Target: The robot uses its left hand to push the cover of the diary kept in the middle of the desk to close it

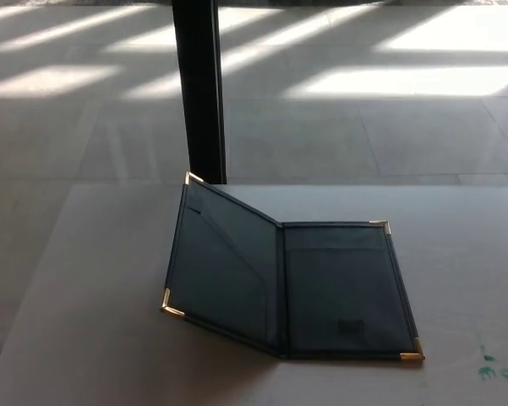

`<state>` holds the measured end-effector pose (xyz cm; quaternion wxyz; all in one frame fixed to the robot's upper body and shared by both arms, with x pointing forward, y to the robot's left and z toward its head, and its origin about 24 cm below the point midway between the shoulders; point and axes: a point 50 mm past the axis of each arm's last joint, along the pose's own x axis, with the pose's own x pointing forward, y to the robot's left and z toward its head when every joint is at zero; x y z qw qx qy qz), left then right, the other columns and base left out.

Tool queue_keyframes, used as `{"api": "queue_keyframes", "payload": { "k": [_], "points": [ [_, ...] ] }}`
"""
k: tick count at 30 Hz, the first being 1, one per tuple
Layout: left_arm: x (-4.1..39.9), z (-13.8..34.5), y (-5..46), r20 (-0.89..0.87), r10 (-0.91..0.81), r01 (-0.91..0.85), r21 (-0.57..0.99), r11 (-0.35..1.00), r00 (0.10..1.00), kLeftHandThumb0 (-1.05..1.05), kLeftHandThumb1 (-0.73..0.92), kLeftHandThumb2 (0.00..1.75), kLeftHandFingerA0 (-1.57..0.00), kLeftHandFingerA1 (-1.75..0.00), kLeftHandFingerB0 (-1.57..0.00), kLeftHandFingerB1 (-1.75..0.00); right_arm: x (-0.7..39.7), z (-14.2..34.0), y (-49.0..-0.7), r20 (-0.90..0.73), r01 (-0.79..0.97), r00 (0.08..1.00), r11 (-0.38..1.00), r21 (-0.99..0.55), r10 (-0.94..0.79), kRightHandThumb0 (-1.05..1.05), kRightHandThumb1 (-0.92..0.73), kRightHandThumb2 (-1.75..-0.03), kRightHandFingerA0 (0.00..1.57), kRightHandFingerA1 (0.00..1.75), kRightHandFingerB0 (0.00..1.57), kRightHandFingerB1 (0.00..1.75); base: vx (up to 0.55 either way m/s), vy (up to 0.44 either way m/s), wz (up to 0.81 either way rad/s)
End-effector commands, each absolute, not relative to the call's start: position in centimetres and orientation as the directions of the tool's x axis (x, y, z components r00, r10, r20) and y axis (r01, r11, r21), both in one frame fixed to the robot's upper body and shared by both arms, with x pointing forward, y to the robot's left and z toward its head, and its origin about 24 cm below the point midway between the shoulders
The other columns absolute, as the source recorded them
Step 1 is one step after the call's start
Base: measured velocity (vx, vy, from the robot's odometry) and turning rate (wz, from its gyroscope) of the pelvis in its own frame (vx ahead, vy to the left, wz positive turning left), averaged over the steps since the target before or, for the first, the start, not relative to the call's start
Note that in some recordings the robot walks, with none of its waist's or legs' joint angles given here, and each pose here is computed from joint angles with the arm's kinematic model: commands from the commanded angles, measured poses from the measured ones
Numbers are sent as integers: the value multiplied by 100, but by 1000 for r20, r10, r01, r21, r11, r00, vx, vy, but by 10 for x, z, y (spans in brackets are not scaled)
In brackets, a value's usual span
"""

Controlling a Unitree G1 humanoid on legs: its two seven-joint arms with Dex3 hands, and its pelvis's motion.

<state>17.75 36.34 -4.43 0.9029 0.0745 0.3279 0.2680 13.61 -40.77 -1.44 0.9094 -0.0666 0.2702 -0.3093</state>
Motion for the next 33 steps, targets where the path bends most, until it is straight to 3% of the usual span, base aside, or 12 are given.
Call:
{"api": "queue_keyframes", "payload": {
  "k": [1, 5, 7, 10, 12, 13, 15, 16, 22, 23, 30, 33],
  "points": [
    [174, -24, 388, -554, 572, -583, 182, 792, 604, -94, 84, 67, -75, -88, -66, -79, 132, 18, -428, -363, 630, 710, 775, -57, -604, -96, -77, -64, 70, 79, 57, 64, 0, 0, 0],
    [186, 11, 399, -389, 684, -683, 165, 711, 617, -89, 62, 101, -61, -95, -57, -85, 131, 19, -425, -370, 645, 703, 763, -28, -608, -97, -76, -65, 72, 82, 59, 65, 0, 0, 0],
    [193, 24, 397, -328, 688, -682, 154, 715, 647, -85, 85, 66, -60, -97, -62, -81, 131, 18, -425, -370, 645, 705, 764, -22, -605, -95, -54, -109, 73, 84, 54, 67, 0, 0, 0],
    [216, 57, 390, -197, 673, -617, 280, 735, 712, -70, 90, 66, -66, -63, -62, -47, 131, 17, -425, -379, 653, 692, 756, -32, -614, -96, -76, -64, 74, 79, 59, 62, 0, 0, 0],
    [230, 77, 379, -139, 634, -598, 229, 768, 761, -62, 87, 66, -61, -47, -53, -43, 131, 18, -424, -381, 642, 702, 766, -27, -602, -89, -59, -112, 77, 85, 48, 64, 0, 0, 0],
    [235, 85, 373, -110, 612, -581, 222, 783, 783, -61, 87, 66, -57, -45, -49, -42, 131, 19, -424, -379, 647, 701, 762, -20, -604, -95, -77, -64, 71, 81, 58, 64, 0, 0, 0],
    [250, 104, 360, -29, 562, -543, 221, 810, 826, -59, 71, 108, -49, -61, -30, -51, 131, 20, -423, -377, 643, 704, 766, -22, -602, -95, -77, -64, 71, 82, 57, 64, 0, 0, 0],
    [263, 121, 345, 18, 519, -512, 197, 836, 854, -64, 83, 68, -53, -46, -42, -41, 131, 19, -424, -378, 638, 707, 770, -23, -598, -96, -77, -64, 71, 82, 57, 65, 0, 0, 0],
    [296, 174, 297, 142, 368, -390, 191, 901, 919, -62, 88, 66, -54, -49, -46, -45, 131, 19, -423, -380, 633, 708, 774, -32, -595, -97, -77, -65, 73, 81, 59, 64, 0, 0, 0],
    [302, 179, 289, 155, 326, -354, 213, 911, 933, -57, 74, 113, -46, -64, -26, -53, 131, 19, -422, -380, 634, 708, 773, -29, -595, -96, -77, -65, 73, 80, 59, 64, 0, 0, 0],
    [333, 177, 252, 128, 190, -215, 220, 952, 973, -64, 89, 67, -51, -48, -44, -43, 133, 21, -421, -384, 630, 711, 776, -26, -589, -97, -76, -64, 74, 81, 59, 65, 0, 0, 0],
    [334, 164, 235, 88, 143, -159, 210, 965, 986, -57, 72, 113, -50, -65, -28, -53, 134, 18, -421, -387, 628, 708, 777, -37, -591, -96, -79, -64, 71, 76, 58, 62, 0, 0, 0]
  ]
}}
